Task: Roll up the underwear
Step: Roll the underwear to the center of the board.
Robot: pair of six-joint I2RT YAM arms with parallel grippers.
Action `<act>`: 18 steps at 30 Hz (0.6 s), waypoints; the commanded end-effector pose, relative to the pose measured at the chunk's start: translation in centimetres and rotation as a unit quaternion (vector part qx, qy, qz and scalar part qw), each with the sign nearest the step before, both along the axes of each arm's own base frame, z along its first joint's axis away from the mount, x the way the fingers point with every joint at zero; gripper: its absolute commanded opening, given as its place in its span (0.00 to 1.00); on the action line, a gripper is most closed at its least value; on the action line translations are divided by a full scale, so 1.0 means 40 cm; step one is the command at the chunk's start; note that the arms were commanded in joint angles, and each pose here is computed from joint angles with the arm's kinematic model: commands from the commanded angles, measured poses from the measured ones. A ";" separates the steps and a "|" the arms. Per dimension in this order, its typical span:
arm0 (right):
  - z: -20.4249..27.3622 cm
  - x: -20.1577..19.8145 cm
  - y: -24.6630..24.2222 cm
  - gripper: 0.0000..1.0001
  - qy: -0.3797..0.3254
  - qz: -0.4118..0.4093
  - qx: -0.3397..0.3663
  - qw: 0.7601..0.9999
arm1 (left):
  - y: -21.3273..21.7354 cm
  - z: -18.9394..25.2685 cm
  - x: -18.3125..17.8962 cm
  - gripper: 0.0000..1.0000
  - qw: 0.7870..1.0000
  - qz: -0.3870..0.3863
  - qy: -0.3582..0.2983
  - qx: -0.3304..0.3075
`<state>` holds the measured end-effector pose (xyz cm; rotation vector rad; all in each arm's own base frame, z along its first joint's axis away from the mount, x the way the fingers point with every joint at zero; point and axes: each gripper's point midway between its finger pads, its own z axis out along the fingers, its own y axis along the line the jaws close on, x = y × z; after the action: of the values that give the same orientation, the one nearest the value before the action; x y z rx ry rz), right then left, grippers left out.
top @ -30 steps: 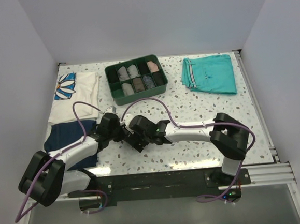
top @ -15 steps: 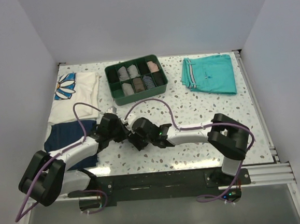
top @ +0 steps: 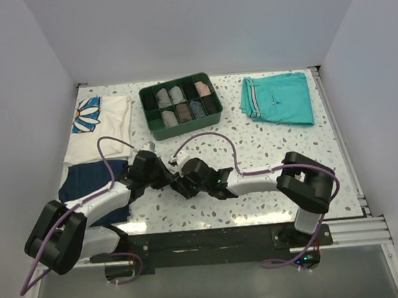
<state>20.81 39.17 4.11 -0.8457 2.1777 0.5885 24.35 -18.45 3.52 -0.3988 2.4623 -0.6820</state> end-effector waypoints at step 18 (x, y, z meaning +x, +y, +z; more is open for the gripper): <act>0.000 0.043 -0.084 0.06 0.300 -0.048 0.254 0.918 | 0.052 0.129 0.020 0.58 0.995 0.048 -0.080 -0.020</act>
<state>23.54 35.39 3.70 -0.3622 2.3359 1.2006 25.07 -16.74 8.48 -0.4574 2.2893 -0.6988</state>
